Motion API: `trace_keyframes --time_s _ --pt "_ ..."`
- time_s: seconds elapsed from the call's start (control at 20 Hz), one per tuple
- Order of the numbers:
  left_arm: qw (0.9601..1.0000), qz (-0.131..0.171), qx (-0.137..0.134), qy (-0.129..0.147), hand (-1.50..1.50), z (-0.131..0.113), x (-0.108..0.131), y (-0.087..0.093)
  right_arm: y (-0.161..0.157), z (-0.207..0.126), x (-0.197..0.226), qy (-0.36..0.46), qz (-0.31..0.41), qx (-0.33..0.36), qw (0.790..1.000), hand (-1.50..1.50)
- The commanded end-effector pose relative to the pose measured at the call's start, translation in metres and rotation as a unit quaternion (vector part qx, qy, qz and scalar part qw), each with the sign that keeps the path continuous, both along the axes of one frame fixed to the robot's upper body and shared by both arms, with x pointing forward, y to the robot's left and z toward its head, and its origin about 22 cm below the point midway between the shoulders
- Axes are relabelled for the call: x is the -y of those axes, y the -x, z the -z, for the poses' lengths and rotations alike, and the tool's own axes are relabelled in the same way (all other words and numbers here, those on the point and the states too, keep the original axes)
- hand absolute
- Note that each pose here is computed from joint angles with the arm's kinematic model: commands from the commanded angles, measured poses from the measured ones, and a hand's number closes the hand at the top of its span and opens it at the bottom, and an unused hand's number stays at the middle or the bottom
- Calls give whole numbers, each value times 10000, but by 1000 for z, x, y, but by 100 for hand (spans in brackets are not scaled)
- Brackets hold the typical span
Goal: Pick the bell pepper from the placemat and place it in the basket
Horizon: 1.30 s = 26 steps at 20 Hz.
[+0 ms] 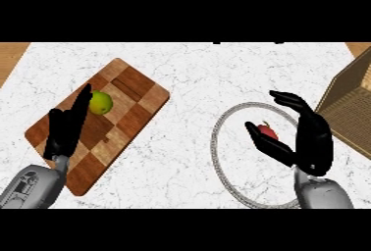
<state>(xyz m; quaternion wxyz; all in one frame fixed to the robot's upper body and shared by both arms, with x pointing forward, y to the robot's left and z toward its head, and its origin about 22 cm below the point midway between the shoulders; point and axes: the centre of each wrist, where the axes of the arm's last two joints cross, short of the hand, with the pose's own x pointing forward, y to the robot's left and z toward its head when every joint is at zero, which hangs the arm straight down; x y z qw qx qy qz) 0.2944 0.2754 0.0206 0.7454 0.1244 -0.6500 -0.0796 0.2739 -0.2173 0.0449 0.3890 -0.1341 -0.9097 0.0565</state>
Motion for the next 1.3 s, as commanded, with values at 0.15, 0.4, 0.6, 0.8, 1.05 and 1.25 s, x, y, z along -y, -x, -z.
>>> trace_keyframes --time_s 0.15,0.4,0.6,0.8,1.05,1.25 --pt "9995 -93 -270 -155 0 4 -9 6 16 20 30 1394 2335 -662 9600 -150" --pt "9990 -213 -386 -56 0 1 -13 3 43 25 70 2868 2699 -1879 8998 -150" --pt "9993 -121 -316 -140 0 -4 -12 3 58 16 67 3601 2239 -3081 8516 -150" --pt "9988 -147 -450 -145 0 6 -9 6 74 -14 35 3901 1586 -3693 8285 -150" --pt "9992 -19 -393 -66 0 -8 1 0 97 -84 4 3744 1622 -4127 8143 -150" --pt "9990 51 -417 -130 0 6 -11 12 118 -125 -15 3603 1929 -4204 8101 -150"
